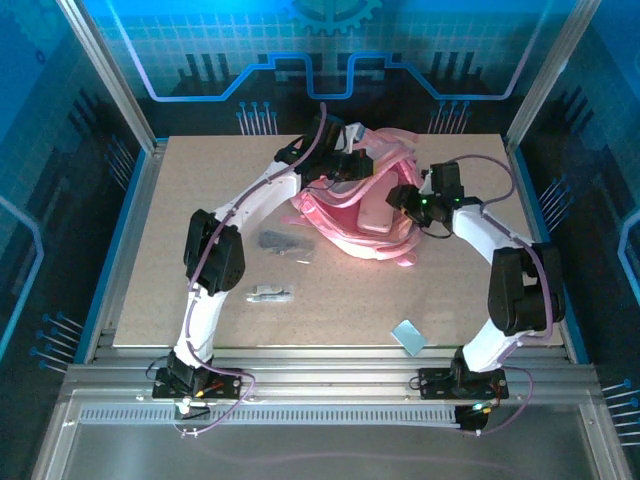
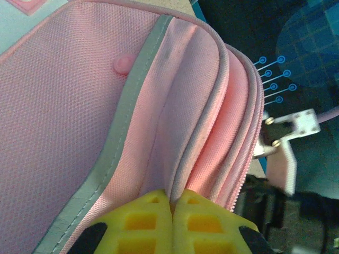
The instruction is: Pack books, pencil case, and school supplies into a backpack
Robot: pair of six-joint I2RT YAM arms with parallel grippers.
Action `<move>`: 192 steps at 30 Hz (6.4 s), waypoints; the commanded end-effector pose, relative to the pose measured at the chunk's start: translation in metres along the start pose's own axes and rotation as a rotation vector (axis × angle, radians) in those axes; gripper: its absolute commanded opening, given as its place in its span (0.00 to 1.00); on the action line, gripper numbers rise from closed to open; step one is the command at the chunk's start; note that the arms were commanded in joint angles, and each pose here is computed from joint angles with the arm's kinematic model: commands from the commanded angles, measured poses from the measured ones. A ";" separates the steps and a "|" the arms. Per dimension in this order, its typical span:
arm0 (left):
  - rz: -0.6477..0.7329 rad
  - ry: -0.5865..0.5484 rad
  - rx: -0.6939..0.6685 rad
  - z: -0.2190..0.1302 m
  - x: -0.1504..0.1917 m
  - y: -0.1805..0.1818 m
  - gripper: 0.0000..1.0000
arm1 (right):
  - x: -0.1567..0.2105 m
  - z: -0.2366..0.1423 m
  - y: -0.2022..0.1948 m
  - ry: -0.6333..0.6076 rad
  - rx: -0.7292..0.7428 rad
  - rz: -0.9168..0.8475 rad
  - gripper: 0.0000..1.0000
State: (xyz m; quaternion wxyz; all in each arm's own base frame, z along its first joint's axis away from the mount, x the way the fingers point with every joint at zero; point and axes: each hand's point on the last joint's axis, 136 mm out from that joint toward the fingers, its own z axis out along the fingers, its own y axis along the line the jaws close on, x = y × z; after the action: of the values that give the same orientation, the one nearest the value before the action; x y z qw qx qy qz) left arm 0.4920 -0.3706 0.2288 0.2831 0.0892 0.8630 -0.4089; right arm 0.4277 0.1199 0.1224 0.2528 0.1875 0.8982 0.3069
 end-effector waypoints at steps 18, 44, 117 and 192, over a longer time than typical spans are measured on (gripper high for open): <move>0.048 -0.063 0.120 -0.038 -0.022 -0.063 0.00 | -0.045 0.130 0.112 -0.056 -0.362 0.007 0.29; -0.043 -0.060 -0.015 -0.008 -0.012 0.011 0.08 | 0.106 -0.062 0.083 0.140 -0.193 -0.544 0.72; -0.368 -0.395 -0.294 -0.255 0.056 0.152 0.99 | 0.228 0.147 0.179 0.497 -0.043 -1.270 0.23; 0.534 0.119 -0.561 0.019 0.066 0.055 0.00 | -0.011 -0.118 -0.030 -0.129 -0.093 -0.145 0.30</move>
State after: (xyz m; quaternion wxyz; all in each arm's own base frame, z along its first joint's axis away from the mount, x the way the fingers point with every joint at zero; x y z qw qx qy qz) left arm 0.4640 -0.3740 0.0973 0.3206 0.2964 0.8991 -0.0319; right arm 0.3622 0.0386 0.1776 0.3243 0.1317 0.8853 0.3063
